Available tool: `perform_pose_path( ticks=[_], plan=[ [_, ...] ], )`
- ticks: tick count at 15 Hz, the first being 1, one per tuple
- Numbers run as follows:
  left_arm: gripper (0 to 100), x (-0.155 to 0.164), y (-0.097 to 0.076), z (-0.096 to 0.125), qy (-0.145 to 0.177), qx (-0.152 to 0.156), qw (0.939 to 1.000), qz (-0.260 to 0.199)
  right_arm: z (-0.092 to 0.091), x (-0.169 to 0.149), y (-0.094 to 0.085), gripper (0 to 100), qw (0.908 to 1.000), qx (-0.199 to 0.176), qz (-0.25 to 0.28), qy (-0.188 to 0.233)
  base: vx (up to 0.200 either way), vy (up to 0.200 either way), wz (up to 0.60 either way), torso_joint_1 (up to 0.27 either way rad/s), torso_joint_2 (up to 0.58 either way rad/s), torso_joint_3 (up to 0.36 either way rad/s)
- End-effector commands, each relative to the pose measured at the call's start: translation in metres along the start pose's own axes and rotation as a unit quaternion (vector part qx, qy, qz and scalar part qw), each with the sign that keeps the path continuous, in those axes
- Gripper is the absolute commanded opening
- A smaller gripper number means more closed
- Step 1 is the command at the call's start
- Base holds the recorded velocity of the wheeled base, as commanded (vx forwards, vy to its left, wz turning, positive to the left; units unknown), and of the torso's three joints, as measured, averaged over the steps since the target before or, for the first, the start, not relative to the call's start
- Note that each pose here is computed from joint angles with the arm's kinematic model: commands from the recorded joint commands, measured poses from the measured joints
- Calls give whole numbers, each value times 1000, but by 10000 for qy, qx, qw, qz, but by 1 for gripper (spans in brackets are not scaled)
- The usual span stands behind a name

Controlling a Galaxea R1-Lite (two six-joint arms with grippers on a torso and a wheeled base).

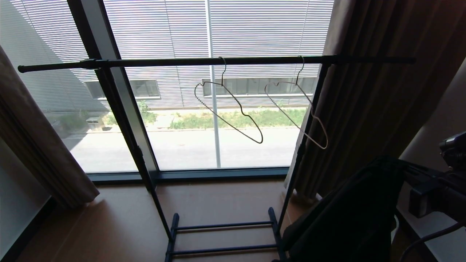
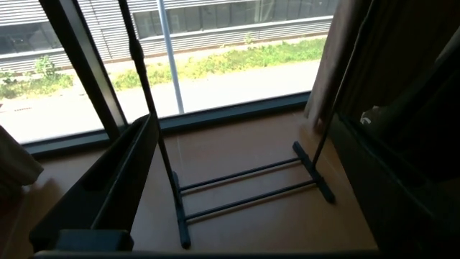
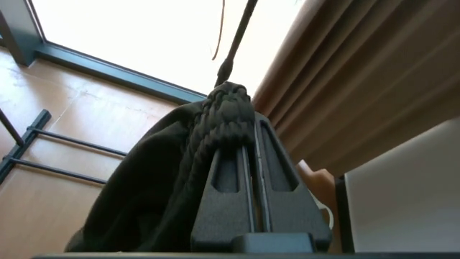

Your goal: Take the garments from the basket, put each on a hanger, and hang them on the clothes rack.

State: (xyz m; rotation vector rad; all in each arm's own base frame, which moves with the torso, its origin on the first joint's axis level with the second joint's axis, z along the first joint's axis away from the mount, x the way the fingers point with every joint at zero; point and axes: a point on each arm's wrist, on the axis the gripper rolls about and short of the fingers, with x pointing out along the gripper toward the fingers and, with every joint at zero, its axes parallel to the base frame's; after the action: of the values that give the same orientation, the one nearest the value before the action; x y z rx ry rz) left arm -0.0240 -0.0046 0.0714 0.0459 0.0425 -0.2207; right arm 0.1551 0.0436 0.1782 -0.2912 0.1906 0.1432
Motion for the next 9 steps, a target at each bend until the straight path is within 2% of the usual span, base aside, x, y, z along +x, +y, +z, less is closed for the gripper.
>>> perform_pose_path(
  ticks=[1,2,4,6,7,8,9],
  plan=[
    [100,0,0,0,4,-3,10000,9,-1,-1,3,0,9999,-49,94,-4,0,0,0,0,0,0],
    [100,0,0,0,5,-3,10000,16,-1,-3,10,0,9996,-119,272,-28,0,0,0,0,0,0],
    [100,0,0,0,13,34,10000,39,3,-5,20,0,9996,-199,206,-3,0,0,0,0,0,0],
    [100,-2,1,3,50,405,9990,174,11,-5,26,0,9993,-109,334,-105,0,0,0,0,0,0],
    [100,-4,1,10,31,539,9984,183,16,-4,28,0,9991,29,412,-98,0,0,0,0,0,0],
    [100,-2,2,35,182,498,9984,190,29,-3,31,0,9979,336,557,-50,0,0,0,0,0,0],
    [100,4,4,50,361,451,9982,179,42,-1,35,0,9965,461,691,-56,0,0,0,0,0,0]
  ],
)
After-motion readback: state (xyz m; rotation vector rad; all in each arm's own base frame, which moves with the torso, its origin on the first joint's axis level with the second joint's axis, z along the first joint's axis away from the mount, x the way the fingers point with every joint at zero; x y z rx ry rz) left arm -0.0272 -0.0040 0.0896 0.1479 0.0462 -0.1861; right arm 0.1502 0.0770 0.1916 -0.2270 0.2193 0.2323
